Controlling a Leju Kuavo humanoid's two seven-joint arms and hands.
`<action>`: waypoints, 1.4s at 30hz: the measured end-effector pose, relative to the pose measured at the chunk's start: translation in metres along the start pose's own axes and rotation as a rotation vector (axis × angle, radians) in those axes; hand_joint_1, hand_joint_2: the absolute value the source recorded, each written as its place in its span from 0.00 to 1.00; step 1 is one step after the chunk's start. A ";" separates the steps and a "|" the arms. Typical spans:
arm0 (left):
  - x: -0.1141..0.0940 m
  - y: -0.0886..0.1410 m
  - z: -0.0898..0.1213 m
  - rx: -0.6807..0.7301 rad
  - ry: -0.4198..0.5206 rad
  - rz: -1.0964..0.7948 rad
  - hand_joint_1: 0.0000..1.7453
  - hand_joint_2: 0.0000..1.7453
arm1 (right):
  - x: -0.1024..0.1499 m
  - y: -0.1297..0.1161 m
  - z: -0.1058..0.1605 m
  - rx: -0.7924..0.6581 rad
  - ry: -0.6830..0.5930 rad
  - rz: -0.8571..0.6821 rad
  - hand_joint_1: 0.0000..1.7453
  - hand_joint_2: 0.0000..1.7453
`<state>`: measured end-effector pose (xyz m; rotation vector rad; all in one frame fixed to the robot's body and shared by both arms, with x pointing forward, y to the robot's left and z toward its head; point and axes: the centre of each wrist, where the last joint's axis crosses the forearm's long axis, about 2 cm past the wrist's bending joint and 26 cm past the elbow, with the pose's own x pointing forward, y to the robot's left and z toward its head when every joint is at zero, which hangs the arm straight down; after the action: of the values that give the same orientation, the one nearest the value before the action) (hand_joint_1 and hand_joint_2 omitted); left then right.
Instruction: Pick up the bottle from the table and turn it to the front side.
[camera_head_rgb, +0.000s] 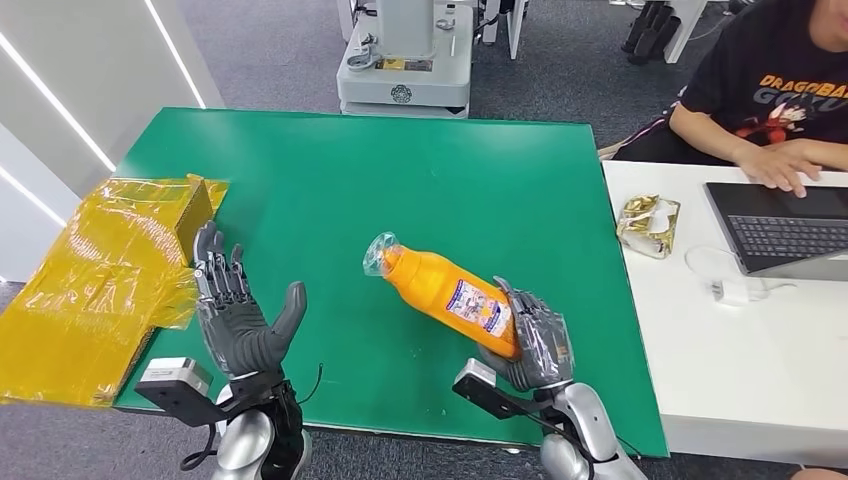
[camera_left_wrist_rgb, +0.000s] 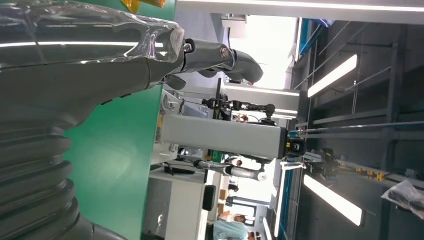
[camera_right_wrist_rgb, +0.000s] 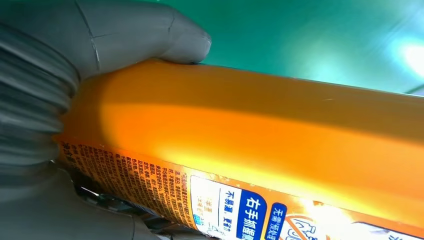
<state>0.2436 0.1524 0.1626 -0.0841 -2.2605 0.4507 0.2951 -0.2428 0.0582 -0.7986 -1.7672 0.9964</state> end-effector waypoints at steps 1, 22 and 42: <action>-0.001 0.001 0.000 0.008 0.008 0.013 0.00 1.00 | 0.001 0.001 0.004 -0.021 0.005 -0.015 1.00 1.00; -0.025 -0.008 0.011 -0.131 0.192 0.296 0.00 1.00 | 0.013 0.000 0.023 -0.197 -0.085 -0.023 1.00 1.00; -0.057 -0.023 0.002 -0.425 0.280 0.335 0.00 1.00 | 0.040 -0.006 -0.011 -0.062 -0.093 -0.051 1.00 1.00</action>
<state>0.2821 0.1184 0.1291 -0.7068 -2.0318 0.1108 0.2900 -0.2090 0.0817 -0.7532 -1.8966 0.9624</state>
